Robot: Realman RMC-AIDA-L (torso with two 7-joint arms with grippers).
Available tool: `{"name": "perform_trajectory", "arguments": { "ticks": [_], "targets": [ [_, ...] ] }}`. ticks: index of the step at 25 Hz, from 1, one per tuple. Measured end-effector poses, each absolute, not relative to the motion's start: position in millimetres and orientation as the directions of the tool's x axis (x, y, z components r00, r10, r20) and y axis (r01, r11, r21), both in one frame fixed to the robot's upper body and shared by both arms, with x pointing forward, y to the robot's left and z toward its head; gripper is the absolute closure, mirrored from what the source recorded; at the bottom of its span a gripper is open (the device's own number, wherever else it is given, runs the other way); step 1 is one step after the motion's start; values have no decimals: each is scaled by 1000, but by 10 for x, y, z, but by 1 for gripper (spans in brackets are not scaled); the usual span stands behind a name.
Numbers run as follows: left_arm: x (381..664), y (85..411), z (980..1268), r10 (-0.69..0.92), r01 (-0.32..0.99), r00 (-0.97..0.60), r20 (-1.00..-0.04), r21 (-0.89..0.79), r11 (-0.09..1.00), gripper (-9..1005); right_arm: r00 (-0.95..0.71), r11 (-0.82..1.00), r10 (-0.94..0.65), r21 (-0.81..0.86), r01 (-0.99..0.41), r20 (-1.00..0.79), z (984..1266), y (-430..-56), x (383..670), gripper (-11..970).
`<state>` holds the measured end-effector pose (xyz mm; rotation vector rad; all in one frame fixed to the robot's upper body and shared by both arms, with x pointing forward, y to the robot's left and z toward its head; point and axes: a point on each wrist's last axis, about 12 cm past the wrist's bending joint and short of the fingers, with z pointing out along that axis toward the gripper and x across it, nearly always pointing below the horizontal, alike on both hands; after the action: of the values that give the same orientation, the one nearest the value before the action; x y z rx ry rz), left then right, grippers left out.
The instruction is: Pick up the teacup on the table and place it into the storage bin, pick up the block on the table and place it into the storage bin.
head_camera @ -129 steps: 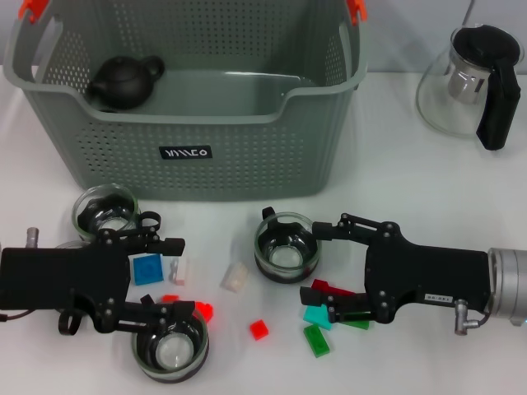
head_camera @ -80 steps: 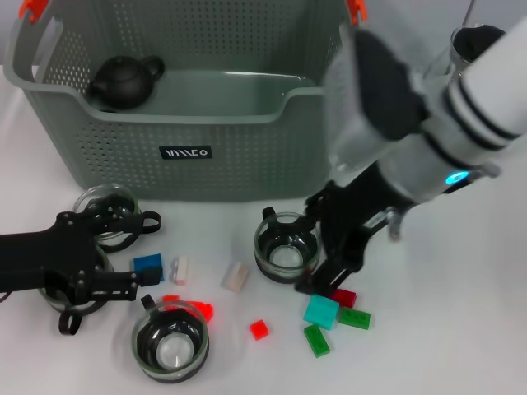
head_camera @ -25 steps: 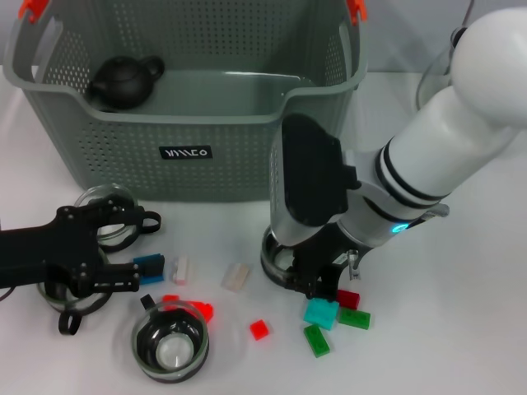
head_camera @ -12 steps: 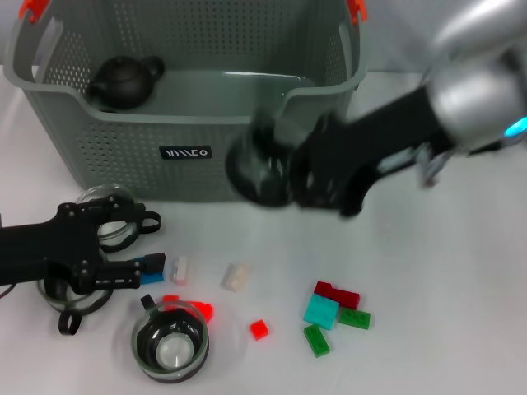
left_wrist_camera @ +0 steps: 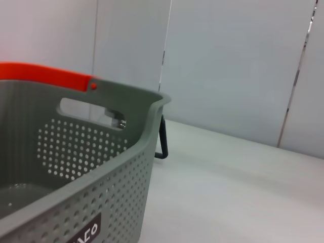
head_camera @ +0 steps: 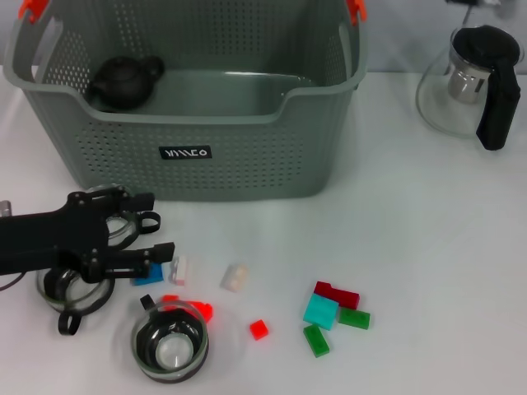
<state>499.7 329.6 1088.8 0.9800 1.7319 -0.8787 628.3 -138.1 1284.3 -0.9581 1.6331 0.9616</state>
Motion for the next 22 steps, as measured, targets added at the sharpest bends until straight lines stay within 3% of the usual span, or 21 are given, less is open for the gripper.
{"name": "perform_trajectory", "arguments": {
  "ticks": [9, 16, 22],
  "targets": [
    [5009, 3288, 10894, 226, 894, -252, -941, -137, 427, 139, -368, 598, -478, 11, -801, -798, 12892, -691, 6897, 902],
    [5017, 3292, 10904, 208, 887, -253, -945, -141, 439, 139, -325, 606, -663, -228, -762, -674, 12714, -322, 6978, 902],
    [4996, 3299, 10893, 198, 882, -262, -945, -151, 447, 139, -329, 611, -682, -262, -747, -653, 12324, -251, 7028, 902]
  ]
}}
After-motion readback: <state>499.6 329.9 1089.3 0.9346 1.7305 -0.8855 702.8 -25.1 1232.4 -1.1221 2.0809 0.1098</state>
